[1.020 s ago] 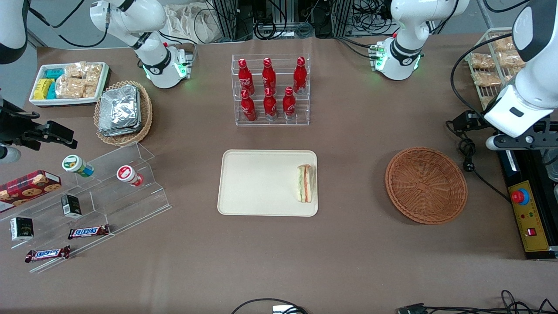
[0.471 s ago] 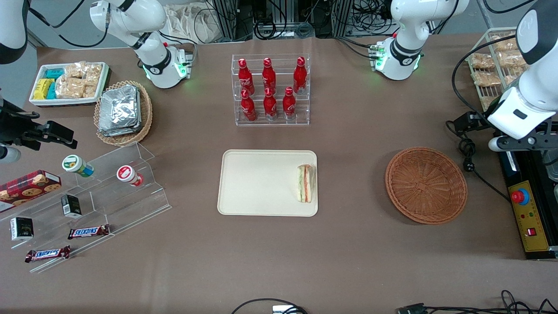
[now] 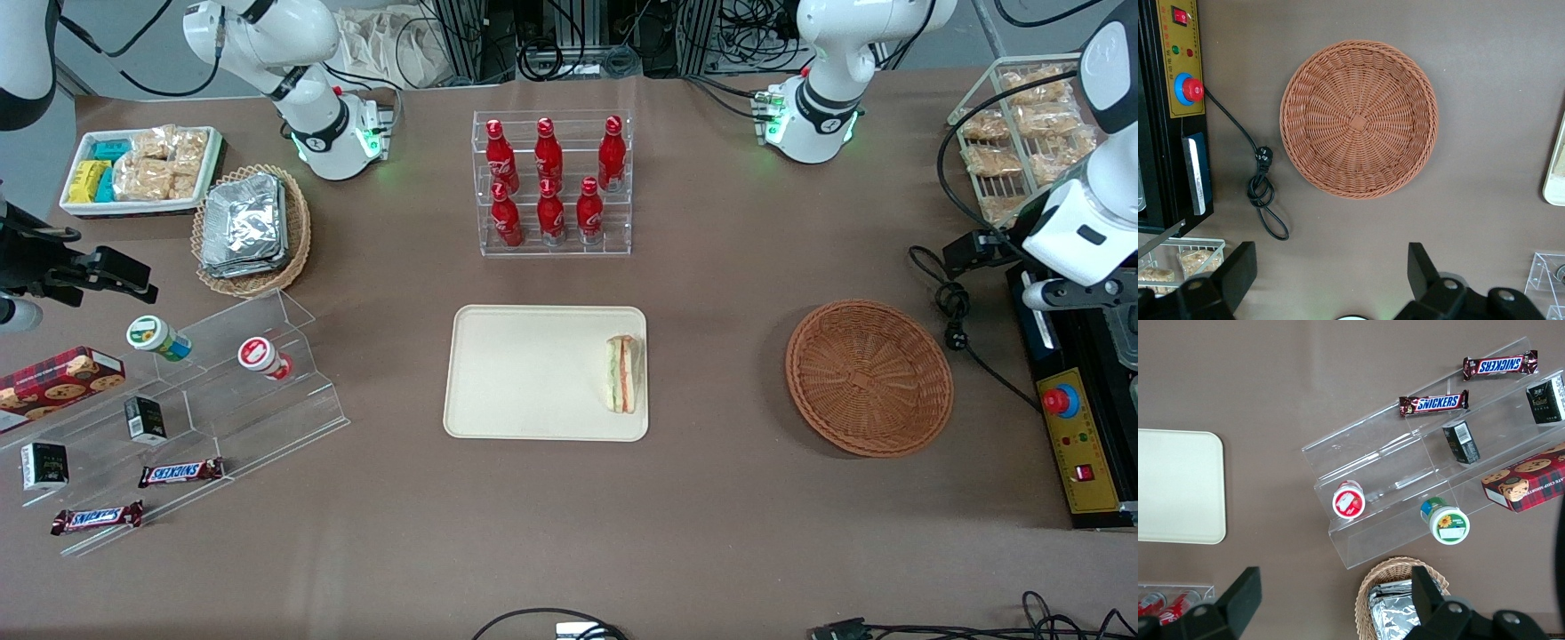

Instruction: Place sandwich from basket to tray

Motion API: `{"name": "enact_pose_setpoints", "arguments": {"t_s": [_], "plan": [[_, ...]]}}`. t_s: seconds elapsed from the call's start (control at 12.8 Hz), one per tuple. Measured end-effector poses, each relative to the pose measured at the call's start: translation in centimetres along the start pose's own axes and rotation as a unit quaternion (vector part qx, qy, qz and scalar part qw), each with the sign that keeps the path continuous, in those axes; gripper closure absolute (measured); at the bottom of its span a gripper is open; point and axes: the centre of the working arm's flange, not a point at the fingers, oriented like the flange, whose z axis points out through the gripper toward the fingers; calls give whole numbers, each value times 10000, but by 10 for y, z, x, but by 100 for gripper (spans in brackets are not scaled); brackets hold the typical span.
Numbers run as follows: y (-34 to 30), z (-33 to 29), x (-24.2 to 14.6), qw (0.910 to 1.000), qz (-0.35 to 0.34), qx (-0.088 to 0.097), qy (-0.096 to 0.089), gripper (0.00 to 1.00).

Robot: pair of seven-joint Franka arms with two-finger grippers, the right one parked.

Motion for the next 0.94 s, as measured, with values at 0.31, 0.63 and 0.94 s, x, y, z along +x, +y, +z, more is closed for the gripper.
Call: {"name": "enact_pose_setpoints", "arguments": {"t_s": [0.31, 0.63, 0.94], "plan": [[1, 1, 0, 10000, 9, -6, -14, 0], [1, 3, 0, 10000, 12, -5, -32, 0], [1, 3, 0, 10000, 11, -5, -36, 0]]}}
